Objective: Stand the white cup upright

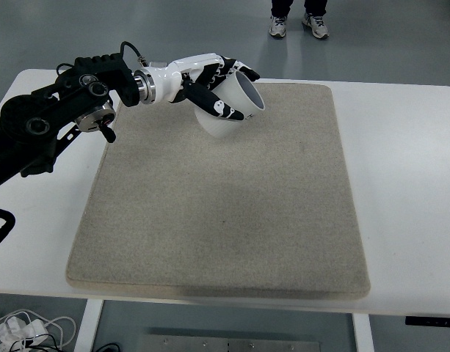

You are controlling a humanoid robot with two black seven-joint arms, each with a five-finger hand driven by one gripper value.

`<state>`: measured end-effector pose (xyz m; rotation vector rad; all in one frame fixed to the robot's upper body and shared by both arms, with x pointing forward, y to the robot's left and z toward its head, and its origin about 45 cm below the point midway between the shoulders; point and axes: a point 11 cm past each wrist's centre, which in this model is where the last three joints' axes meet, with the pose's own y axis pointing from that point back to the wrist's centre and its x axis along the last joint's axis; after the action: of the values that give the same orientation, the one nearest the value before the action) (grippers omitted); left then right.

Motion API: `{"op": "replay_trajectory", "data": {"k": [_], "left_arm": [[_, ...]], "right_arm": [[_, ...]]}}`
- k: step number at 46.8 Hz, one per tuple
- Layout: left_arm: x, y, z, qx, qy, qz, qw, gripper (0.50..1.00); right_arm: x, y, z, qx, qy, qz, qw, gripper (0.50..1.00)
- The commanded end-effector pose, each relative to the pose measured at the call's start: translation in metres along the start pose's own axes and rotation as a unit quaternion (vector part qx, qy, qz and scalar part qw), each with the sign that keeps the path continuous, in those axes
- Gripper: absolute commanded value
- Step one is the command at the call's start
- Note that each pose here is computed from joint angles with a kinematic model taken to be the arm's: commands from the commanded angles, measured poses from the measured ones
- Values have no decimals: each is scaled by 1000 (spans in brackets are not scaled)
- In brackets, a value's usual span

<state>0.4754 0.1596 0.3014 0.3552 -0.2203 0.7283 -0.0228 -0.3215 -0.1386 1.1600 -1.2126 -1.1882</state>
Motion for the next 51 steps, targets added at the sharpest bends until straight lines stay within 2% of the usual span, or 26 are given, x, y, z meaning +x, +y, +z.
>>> {"op": "replay_trajectory", "data": {"k": [1, 22, 41, 51], "left_arm": [[7, 4, -4, -22, 28, 15, 999, 500], [18, 25, -30, -121, 114, 69, 984, 500], [23, 55, -58, -237, 158, 142, 948, 500], [16, 59, -88, -217, 177, 177, 944, 500]], "right_arm": [[0, 0, 0, 0, 0, 0, 1000, 952], [0, 0, -1, 0, 0, 0, 1000, 952], [0, 0, 0, 0, 0, 0, 1000, 952], [0, 0, 0, 0, 0, 0, 1000, 952]]}}
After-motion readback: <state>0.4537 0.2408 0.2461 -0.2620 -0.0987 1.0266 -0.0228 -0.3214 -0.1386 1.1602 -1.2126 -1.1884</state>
